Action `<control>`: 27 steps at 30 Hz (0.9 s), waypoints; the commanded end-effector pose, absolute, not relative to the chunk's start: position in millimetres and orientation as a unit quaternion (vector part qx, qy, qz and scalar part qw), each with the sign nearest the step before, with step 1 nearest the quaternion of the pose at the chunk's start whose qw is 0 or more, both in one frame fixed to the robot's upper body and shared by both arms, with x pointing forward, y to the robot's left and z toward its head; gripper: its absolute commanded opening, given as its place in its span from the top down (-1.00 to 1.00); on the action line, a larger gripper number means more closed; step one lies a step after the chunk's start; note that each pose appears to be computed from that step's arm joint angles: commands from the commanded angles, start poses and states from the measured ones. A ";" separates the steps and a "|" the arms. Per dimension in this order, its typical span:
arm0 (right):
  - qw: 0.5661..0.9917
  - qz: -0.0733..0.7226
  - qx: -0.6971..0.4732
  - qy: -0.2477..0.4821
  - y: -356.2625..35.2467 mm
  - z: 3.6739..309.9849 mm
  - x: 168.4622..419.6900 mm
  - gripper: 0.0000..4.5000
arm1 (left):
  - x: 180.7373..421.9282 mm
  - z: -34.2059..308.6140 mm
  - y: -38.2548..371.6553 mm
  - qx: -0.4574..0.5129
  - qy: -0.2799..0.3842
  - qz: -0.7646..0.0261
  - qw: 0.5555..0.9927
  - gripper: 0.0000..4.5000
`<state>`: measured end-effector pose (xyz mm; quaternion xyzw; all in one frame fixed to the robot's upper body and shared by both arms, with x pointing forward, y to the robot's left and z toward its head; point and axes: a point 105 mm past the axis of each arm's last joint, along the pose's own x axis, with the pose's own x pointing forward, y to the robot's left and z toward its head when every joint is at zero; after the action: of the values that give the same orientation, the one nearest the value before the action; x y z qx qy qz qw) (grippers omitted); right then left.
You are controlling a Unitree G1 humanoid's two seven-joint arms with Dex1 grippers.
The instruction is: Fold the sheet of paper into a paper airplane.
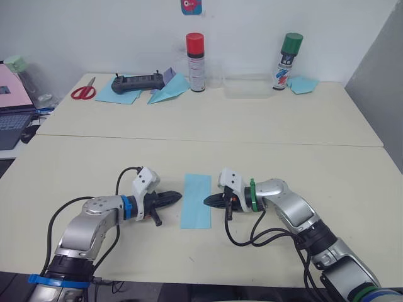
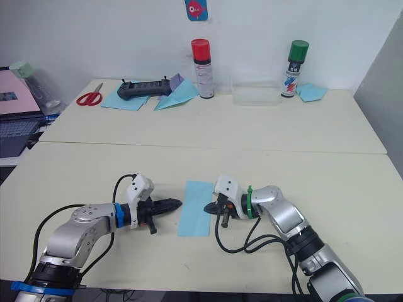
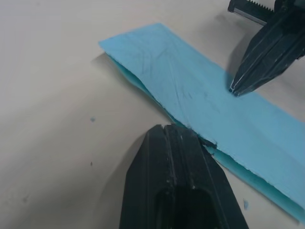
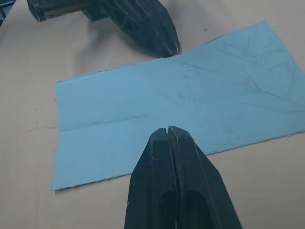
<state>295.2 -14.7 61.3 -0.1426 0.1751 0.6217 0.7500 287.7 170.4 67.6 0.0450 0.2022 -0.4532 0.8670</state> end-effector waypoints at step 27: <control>0.767 0.586 -0.145 0.219 -29.4 44.5 298.2 0.99 | 296.8 105.4 129.2 0.051 0.144 -0.522 0.839 1.00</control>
<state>294.6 -15.5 62.9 -0.1384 0.1757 0.6145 0.7566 297.6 132.6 92.8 0.0374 0.1642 -0.5124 0.8421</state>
